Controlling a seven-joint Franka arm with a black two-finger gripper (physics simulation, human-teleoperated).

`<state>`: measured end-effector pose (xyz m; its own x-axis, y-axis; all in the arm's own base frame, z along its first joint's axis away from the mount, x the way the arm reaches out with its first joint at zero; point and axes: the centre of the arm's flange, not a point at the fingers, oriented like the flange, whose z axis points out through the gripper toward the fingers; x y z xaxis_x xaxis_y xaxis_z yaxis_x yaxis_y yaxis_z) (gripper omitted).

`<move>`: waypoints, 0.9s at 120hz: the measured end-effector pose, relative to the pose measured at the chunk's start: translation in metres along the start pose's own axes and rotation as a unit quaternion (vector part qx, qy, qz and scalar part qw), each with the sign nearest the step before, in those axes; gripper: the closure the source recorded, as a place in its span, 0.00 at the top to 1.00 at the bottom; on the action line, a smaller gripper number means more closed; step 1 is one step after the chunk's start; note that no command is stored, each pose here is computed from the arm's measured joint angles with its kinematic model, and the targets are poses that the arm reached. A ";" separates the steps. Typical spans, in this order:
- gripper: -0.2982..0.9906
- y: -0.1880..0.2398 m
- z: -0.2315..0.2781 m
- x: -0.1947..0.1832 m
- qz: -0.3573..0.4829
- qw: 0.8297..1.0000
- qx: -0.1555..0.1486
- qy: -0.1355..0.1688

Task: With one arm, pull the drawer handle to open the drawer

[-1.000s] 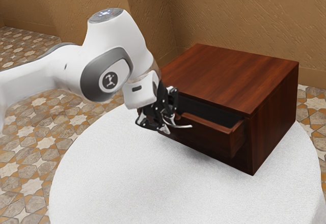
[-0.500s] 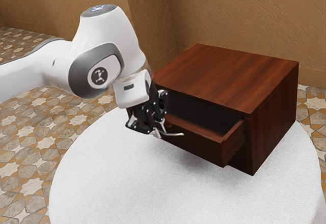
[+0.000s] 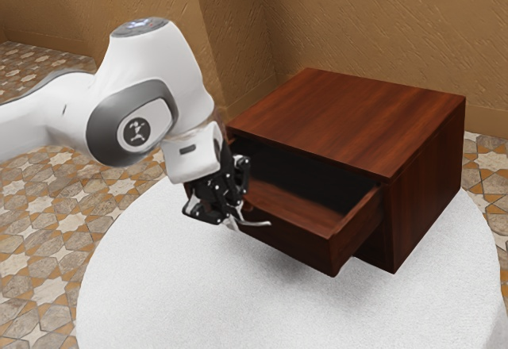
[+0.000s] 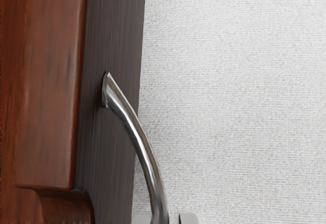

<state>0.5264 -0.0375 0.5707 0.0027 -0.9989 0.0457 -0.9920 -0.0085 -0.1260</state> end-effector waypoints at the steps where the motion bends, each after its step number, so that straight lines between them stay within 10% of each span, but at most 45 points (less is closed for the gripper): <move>1: 0.22 0.001 0.000 0.000 0.000 1.000 0.000 0.000; 79: 0.22 0.039 -0.015 0.000 -0.018 1.000 0.004 0.000; 108: 0.40 0.067 -0.075 0.018 -0.008 0.999 0.049 0.004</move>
<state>0.4508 -0.0527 0.6376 0.0166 -0.9983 0.0563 -0.9745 -0.0287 -0.2224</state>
